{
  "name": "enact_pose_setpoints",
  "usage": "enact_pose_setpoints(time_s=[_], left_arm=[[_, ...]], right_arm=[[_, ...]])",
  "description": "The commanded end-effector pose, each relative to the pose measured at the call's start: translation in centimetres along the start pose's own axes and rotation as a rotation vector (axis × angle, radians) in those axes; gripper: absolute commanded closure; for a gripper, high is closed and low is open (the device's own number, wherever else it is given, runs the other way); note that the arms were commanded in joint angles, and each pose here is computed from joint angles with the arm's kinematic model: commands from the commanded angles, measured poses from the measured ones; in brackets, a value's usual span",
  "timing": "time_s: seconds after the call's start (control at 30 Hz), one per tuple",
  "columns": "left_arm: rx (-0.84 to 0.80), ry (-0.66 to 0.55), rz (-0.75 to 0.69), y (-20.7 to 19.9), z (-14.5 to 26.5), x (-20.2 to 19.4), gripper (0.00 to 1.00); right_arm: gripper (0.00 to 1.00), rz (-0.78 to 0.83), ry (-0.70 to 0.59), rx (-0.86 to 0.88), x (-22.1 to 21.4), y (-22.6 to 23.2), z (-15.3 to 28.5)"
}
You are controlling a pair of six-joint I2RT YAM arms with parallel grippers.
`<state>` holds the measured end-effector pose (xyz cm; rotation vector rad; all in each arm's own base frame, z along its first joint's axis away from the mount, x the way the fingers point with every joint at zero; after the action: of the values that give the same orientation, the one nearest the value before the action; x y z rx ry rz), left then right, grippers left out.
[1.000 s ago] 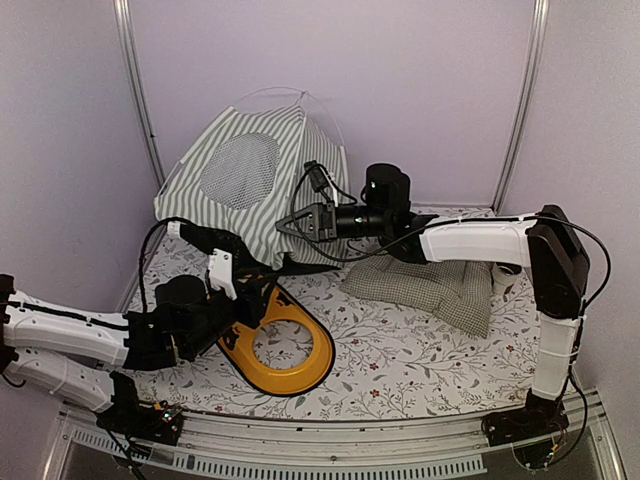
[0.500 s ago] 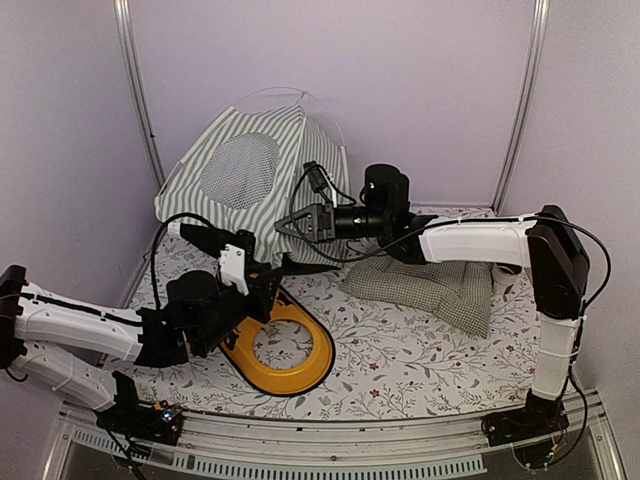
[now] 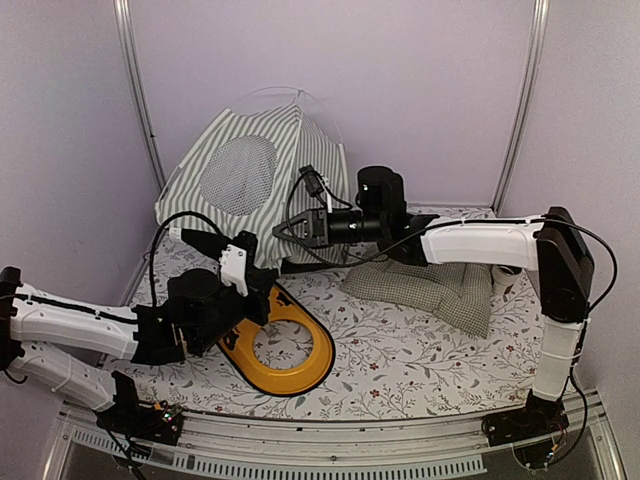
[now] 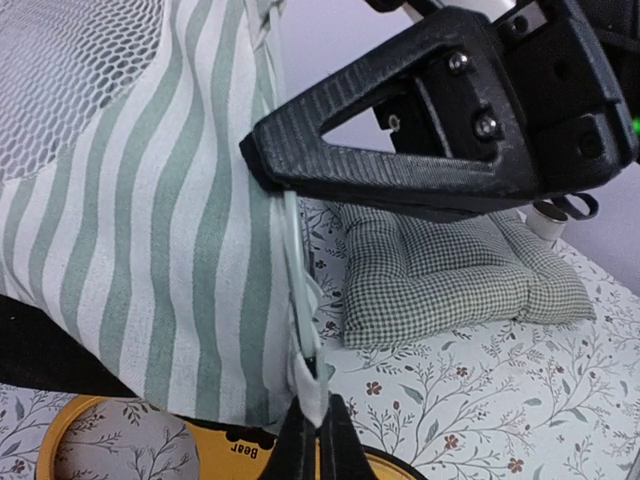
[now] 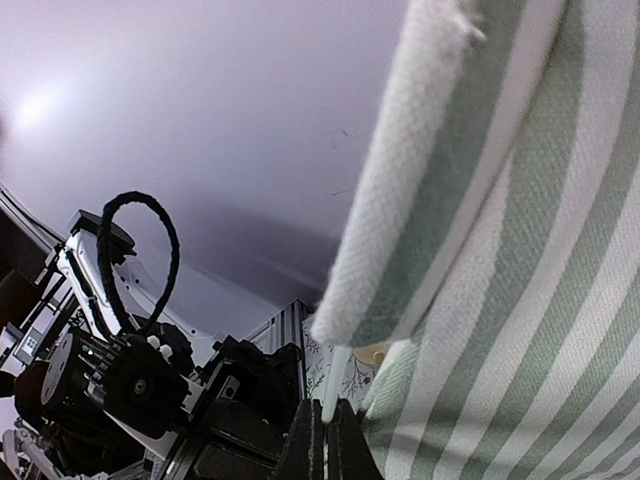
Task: Set up the pet tent
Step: Adjust the tent fabric of the tent.
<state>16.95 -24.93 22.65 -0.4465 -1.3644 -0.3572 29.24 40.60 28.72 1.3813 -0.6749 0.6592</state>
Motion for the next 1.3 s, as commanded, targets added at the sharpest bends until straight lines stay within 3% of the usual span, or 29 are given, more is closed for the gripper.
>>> enact_pose_setpoints(time_s=[0.0,0.27,0.67,0.93,1.27], left_arm=[[-0.133,0.034,0.002,-1.0,1.3,0.7,1.00],[-0.257,0.120,0.022,-1.1,1.3,0.6,1.00],[-0.412,0.189,0.083,0.0,0.8,1.9,1.00],[-0.384,0.200,0.114,1.7,0.0,2.7,1.00],[-0.371,0.184,0.126,2.7,-0.8,3.3,1.00]], right_arm=[[1.00,0.154,-0.118,-0.157,2.8,0.8,1.4],[1.00,0.209,-0.130,-0.241,2.9,0.4,1.6],[1.00,0.323,-0.041,-0.359,0.3,0.3,0.9],[1.00,0.368,0.107,-0.315,-3.3,0.4,-1.0],[1.00,0.302,0.226,-0.289,-7.3,-1.4,-1.6]])
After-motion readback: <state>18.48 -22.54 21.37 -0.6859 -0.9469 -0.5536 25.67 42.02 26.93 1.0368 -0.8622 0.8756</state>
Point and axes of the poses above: each gripper's point midway between its finger pads, its own z axis back along the fingers, its own y axis along the line the jaws close on, x = y × z, the point moved 9 cm from there along z, back along the fingers
